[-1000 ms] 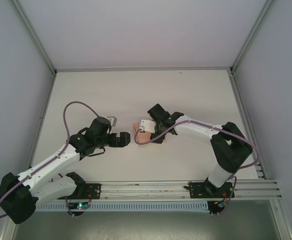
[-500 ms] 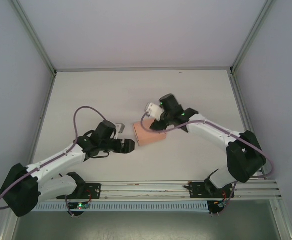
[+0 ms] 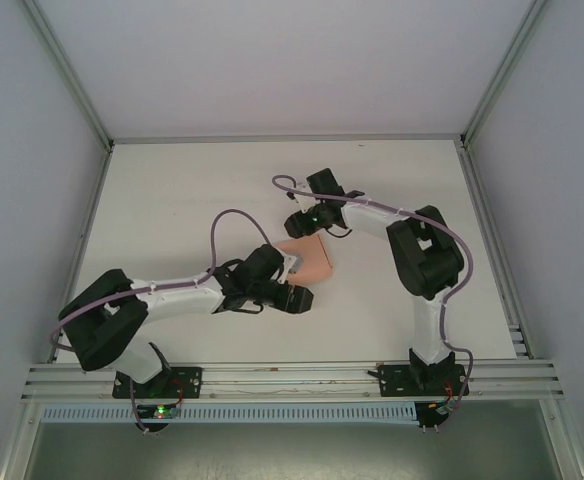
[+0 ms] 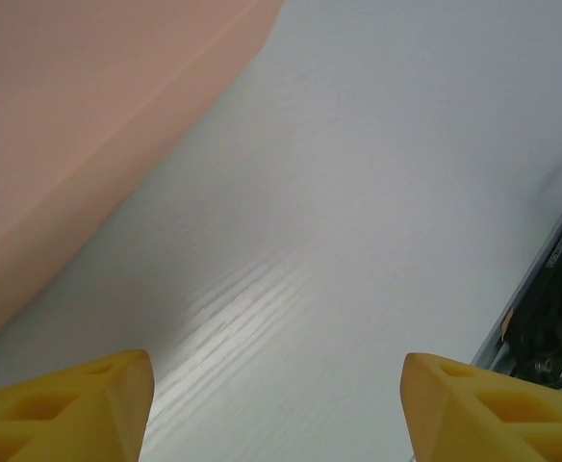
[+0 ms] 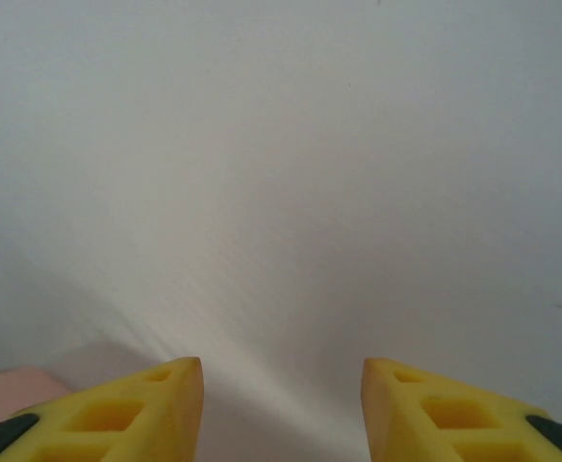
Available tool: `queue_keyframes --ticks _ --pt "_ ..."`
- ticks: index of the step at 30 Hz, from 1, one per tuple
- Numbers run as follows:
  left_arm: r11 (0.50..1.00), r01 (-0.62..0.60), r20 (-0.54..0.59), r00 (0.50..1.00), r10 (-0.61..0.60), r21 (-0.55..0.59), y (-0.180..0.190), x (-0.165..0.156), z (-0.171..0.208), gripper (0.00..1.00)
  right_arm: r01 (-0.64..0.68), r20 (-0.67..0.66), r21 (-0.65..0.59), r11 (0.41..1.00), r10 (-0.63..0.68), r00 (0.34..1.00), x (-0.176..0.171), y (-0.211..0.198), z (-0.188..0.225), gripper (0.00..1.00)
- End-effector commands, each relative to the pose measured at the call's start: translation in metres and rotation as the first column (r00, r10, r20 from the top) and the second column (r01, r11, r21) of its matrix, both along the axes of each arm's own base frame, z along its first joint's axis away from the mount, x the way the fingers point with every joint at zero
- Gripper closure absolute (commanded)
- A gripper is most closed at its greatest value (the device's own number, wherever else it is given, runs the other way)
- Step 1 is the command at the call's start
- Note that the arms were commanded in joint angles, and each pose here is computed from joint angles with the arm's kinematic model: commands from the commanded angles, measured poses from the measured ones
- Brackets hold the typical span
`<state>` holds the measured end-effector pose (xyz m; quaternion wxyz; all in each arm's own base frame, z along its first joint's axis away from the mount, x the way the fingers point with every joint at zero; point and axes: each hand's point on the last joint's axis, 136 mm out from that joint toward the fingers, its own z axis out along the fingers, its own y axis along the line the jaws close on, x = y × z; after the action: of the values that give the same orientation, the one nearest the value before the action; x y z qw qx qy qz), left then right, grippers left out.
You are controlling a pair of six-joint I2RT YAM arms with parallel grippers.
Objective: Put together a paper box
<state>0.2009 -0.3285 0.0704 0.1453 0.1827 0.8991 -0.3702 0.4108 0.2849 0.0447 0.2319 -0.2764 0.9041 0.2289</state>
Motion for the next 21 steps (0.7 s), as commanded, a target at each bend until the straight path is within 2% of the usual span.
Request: queue_keyframes --ticks 1,4,10,15,21 --pt "0.998 -0.032 0.04 0.999 0.03 0.046 -0.004 0.014 -0.007 0.35 -0.006 -0.055 0.026 1.0 0.007 0.998 -0.007 0.013 0.006 0.53" --pt "0.993 -0.064 0.032 0.998 0.061 0.101 0.0 0.02 -0.02 0.38 0.0 -0.111 -0.004 1.0 -0.001 0.994 -0.021 0.008 -0.011 0.53" --pt "0.975 -0.15 0.082 0.987 0.138 0.163 0.006 0.043 -0.024 0.37 0.003 -0.223 -0.059 0.998 -0.016 0.975 -0.058 0.002 -0.037 0.57" --pt "0.957 -0.229 0.088 0.972 0.216 0.179 0.012 0.067 -0.03 0.37 -0.011 -0.286 -0.037 0.999 0.0 0.958 -0.082 0.007 -0.043 0.58" --pt "0.957 -0.231 0.086 0.972 0.219 0.177 0.005 0.082 -0.037 0.38 -0.038 -0.326 -0.029 0.999 0.026 0.945 -0.098 0.013 -0.047 0.63"
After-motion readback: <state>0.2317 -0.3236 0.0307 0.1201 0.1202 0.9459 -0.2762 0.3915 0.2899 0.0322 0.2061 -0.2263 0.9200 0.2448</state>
